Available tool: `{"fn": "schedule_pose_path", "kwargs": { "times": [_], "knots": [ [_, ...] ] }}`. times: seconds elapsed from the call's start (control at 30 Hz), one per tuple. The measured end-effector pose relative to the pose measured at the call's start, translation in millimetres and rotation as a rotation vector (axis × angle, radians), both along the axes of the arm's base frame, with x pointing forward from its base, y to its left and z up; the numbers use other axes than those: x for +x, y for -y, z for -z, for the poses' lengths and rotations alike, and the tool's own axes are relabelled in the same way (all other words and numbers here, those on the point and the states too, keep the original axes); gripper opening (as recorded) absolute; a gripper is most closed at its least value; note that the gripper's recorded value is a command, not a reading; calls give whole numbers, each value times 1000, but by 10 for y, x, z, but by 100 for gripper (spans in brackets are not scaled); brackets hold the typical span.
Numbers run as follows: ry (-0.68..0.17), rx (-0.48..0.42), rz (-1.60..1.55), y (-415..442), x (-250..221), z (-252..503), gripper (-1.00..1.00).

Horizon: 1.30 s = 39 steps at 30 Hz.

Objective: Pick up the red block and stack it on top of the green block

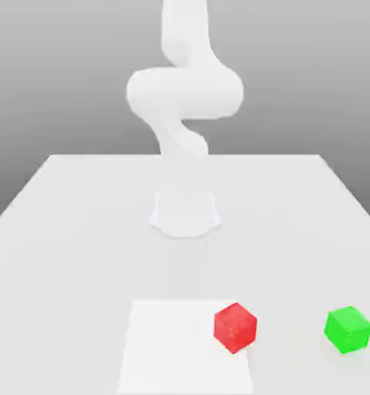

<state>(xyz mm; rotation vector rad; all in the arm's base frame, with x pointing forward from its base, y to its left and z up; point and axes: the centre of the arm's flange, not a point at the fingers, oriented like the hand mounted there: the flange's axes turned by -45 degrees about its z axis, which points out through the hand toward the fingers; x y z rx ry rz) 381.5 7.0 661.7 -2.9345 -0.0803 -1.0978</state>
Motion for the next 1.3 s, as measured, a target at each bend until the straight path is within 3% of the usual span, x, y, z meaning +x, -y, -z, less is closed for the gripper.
{"fn": "schedule_pose_path", "kwargs": {
  "times": [0.17,0.33,0.67,0.87,0.9,1.13,1.3],
  "knots": [
    [-173,-52,-132,-209,517,1116,0],
    [-337,-105,-262,-441,707,2244,0],
    [-657,-225,-534,-782,236,4349,0],
    [-686,-234,-554,-770,164,5053,0],
    [-687,-234,-554,-768,157,5135,-100],
    [-688,-234,-554,-769,155,5143,-100],
    [-688,-234,-554,-770,162,4685,-100]
  ]
}}
